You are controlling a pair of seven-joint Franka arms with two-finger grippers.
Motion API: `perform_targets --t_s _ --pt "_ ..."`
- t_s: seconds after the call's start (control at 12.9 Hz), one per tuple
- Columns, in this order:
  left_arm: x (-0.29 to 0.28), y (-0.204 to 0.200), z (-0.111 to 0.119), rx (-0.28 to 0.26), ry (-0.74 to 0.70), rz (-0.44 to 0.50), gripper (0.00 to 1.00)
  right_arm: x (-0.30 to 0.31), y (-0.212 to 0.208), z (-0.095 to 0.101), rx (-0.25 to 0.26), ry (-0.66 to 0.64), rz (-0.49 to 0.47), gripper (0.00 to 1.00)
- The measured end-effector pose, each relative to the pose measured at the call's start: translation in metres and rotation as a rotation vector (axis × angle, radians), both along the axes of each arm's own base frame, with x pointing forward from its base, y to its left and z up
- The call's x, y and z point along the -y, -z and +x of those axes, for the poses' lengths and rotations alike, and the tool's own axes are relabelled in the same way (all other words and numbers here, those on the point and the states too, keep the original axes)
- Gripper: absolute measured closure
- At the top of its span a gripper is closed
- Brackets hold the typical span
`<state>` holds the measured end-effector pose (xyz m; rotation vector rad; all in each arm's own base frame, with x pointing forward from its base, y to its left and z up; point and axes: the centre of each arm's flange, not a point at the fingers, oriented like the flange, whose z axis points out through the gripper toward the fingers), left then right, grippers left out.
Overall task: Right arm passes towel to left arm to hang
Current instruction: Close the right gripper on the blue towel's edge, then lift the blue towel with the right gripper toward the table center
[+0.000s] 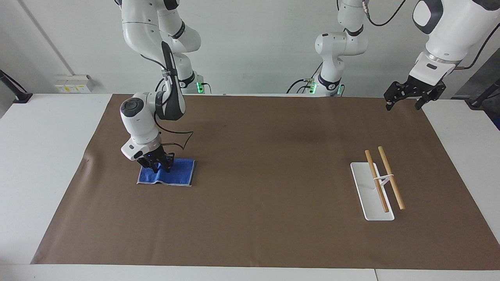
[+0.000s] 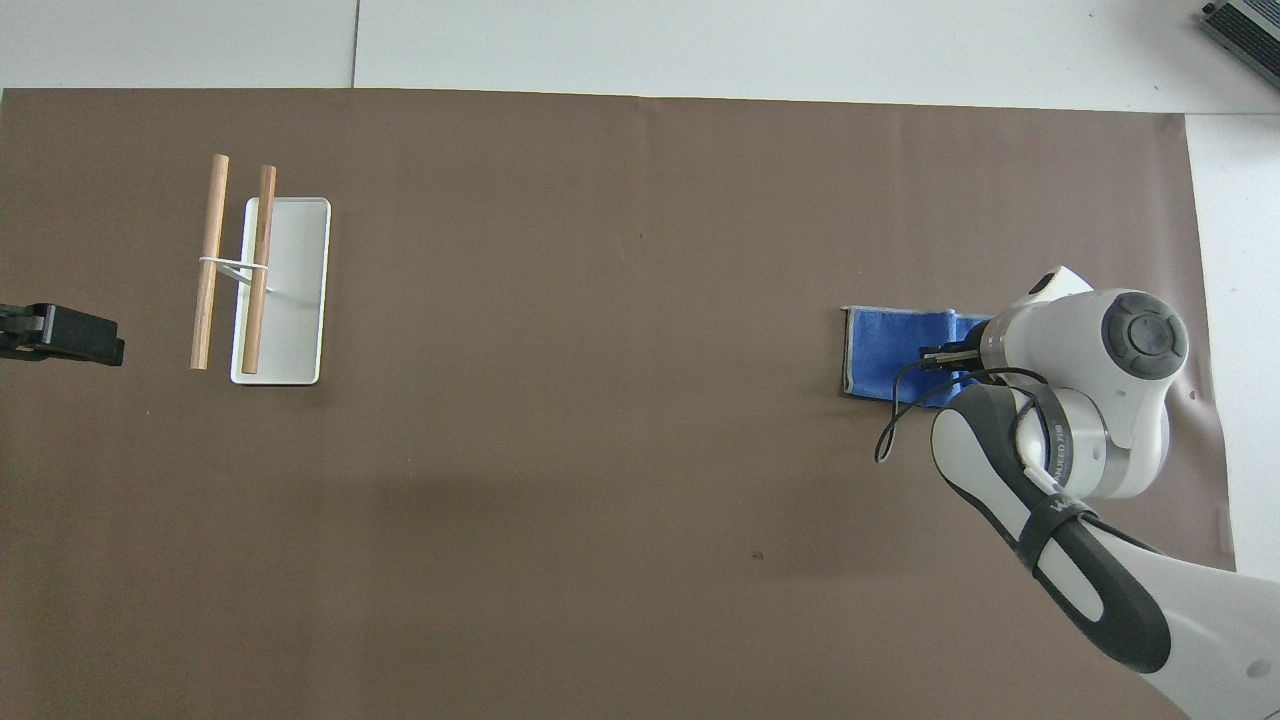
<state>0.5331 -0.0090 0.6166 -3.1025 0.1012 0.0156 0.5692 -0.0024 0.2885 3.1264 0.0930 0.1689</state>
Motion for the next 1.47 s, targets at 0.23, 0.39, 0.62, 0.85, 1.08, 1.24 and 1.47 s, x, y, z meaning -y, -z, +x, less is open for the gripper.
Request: perform_targets --t_s 0.23,0.39,0.62,0.85,1.08,1.24,1.47 --pt "0.0 0.0 0.0 0.0 0.0 0.0 0.0 0.0 -0.001 0.001 0.004 0.04 0.037 0.96" --pt "0.0 0.0 0.0 0.0 0.0 0.0 0.0 -0.01 -0.009 0.005 0.0 0.026 0.042 0.96" --pt "0.0 0.0 0.0 0.0 0.0 0.0 0.0 -0.029 -0.048 0.017 0.016 -0.007 0.053 0.96" --pt "0.0 0.0 0.0 0.0 0.0 0.0 0.0 -0.063 -0.091 0.027 0.065 -0.023 0.124 0.96" --pt "0.0 0.0 0.0 0.0 0.0 0.0 0.0 -0.093 -0.149 0.042 0.089 -0.003 0.26 0.96" --pt "0.0 0.0 0.0 0.0 0.0 0.0 0.0 -0.114 -0.18 0.049 0.109 0.003 0.359 0.96" --pt "0.0 0.0 0.0 0.0 0.0 0.0 0.0 -0.157 -0.208 0.048 0.117 0.027 0.557 0.96"
